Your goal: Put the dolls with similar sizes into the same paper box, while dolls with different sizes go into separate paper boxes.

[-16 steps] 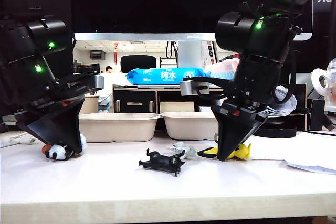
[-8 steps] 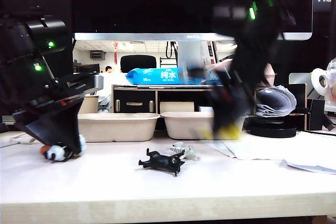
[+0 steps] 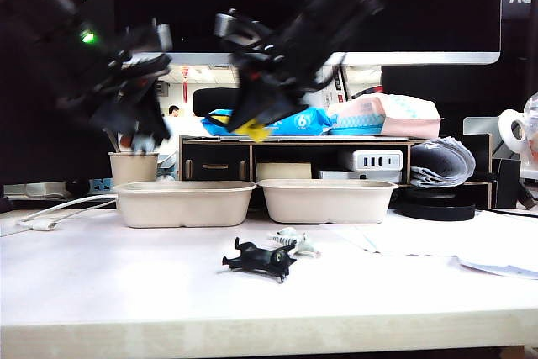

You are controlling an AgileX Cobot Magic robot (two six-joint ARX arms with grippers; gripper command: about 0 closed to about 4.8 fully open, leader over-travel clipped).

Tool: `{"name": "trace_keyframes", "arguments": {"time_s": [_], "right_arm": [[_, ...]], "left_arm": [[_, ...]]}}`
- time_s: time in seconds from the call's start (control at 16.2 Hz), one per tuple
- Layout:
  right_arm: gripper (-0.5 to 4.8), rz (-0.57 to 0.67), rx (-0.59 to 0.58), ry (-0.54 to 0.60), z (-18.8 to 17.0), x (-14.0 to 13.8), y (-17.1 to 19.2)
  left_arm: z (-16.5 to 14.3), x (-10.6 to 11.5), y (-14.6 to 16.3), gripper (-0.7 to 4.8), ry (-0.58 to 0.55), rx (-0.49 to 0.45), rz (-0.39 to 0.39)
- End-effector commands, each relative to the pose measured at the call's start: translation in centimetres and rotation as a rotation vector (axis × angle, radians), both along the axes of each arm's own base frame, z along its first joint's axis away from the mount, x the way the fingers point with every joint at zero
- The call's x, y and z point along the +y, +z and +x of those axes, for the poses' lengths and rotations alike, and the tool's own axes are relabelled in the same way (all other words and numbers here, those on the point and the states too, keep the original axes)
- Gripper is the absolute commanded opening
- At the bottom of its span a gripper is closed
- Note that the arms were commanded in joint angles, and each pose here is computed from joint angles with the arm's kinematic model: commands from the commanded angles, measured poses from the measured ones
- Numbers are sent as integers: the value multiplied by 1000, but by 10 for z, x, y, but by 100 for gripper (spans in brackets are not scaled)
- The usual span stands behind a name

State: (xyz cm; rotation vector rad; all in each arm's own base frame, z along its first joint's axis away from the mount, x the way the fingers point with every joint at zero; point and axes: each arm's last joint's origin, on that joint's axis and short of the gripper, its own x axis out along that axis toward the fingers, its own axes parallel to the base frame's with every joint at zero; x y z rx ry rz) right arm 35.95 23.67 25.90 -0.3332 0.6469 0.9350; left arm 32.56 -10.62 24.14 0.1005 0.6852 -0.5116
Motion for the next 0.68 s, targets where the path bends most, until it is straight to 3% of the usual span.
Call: {"name": "trace_keyframes", "arguments": {"time_s": [0.06,0.12,0.19,0.25,0.31,0.37,0.49,0.62,0.68], "right_arm": [[46,41,17,-43,30,16,-6],[69,33,35,-40,35,20,-11],[209,31,56,-30,40,23,-15],[310,34,60,-35,40,23,-15],[317,37,66,-41,39,23,-14],[317,38,77,-53,39,19,-11],[315,22,122,-73,30,8,5],[314,-33,146,-40,7,-6,34],[314,-78,188,-34,-5,-13,42]], "left_arm": [[20,-1,-4,-6,70,-123,18],[25,-2,-9,-3,79,-133,17],[30,0,-18,80,92,-117,22],[32,0,-22,238,104,-107,34],[32,1,-23,401,125,-111,50],[33,1,-22,460,138,-124,55],[27,1,-10,462,83,-96,22],[4,2,16,389,-52,-40,-83],[-8,3,24,389,-106,20,-141]]}}
